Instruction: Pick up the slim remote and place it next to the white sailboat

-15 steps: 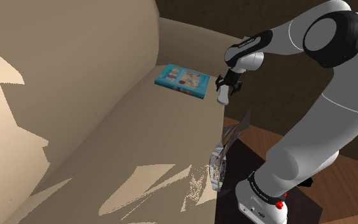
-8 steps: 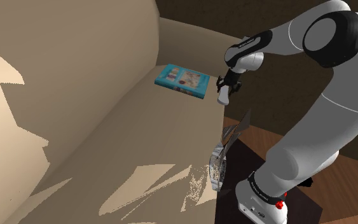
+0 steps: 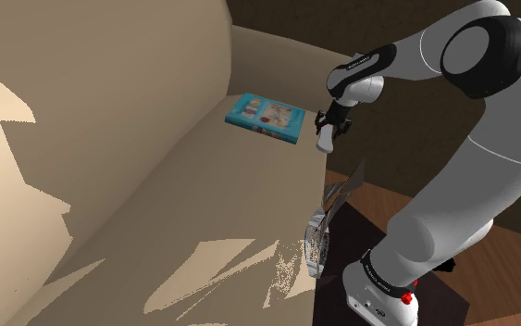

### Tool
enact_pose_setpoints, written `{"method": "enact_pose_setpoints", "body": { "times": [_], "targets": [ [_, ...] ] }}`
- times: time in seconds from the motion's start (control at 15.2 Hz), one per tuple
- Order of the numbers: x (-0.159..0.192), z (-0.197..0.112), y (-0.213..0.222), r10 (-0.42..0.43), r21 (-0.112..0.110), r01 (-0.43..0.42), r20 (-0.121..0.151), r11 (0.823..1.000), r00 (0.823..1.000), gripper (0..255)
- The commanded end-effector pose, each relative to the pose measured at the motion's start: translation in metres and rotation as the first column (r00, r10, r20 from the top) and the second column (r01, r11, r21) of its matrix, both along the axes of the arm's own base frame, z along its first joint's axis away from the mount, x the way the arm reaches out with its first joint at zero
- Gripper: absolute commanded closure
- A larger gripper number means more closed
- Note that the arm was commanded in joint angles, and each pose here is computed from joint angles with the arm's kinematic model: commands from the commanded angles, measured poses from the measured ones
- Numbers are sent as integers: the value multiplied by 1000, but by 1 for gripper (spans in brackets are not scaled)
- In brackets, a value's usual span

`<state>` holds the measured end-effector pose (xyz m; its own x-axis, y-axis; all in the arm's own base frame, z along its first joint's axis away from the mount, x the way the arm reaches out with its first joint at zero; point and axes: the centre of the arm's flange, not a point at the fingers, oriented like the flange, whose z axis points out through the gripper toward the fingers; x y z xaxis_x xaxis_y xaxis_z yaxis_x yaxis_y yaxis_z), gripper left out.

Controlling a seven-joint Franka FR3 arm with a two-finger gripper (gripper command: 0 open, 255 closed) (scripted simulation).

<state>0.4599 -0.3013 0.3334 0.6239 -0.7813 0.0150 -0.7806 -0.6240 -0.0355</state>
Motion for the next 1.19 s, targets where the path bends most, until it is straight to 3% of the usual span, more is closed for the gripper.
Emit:
{"method": "enact_pose_setpoints", "body": {
  "times": [0.0, 1.12],
  "targets": [
    [0, 5, 0, 0, 0, 0, 0, 1000, 1000, 255],
    [0, 95, 0, 0, 0, 0, 0, 1000, 1000, 255]
  ]
}}
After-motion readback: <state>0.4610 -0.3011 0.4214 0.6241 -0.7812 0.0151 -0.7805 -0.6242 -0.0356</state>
